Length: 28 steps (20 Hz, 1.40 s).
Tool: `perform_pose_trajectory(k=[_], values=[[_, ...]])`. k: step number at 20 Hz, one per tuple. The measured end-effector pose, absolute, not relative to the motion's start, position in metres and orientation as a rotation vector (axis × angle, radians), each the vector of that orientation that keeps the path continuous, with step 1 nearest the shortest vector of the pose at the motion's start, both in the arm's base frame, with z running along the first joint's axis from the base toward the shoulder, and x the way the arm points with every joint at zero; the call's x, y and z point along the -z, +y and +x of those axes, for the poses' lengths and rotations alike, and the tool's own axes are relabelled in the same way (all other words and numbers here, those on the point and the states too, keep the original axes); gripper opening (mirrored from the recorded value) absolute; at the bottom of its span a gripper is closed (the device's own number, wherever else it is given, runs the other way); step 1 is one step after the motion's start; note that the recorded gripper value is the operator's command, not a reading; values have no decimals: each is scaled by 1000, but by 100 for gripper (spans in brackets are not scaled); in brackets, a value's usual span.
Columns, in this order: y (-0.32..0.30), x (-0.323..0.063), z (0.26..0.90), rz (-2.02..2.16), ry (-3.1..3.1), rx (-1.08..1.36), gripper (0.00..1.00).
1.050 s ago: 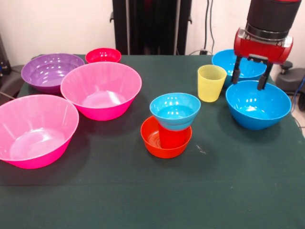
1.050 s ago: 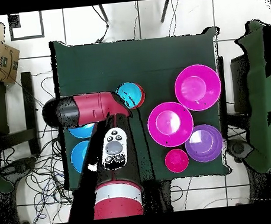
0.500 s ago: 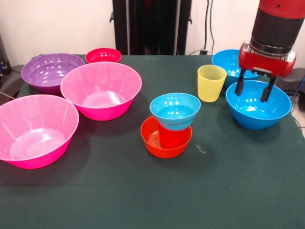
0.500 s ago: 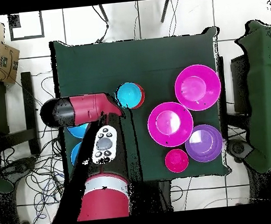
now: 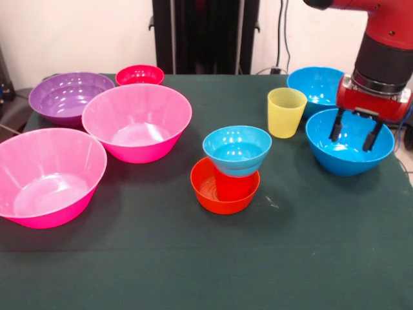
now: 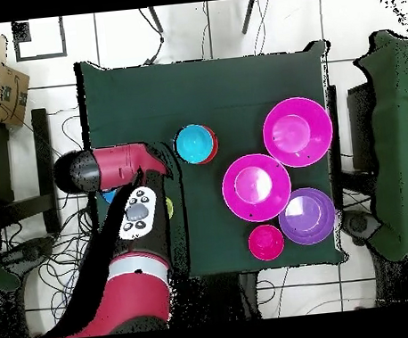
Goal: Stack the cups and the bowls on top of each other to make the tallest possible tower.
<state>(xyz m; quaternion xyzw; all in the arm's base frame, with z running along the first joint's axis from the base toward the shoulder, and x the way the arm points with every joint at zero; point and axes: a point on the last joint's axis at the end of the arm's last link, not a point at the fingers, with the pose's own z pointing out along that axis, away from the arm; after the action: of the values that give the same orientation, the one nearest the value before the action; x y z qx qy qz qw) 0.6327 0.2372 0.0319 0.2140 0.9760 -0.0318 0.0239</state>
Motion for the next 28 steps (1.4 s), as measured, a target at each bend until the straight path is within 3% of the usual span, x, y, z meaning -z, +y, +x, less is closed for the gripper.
perform_pose_trajectory(k=[10, 28], values=[[239, -12, 628, 694, 3031, 129, 100], [233, -22, 645, 898, 2983, 72, 100]])
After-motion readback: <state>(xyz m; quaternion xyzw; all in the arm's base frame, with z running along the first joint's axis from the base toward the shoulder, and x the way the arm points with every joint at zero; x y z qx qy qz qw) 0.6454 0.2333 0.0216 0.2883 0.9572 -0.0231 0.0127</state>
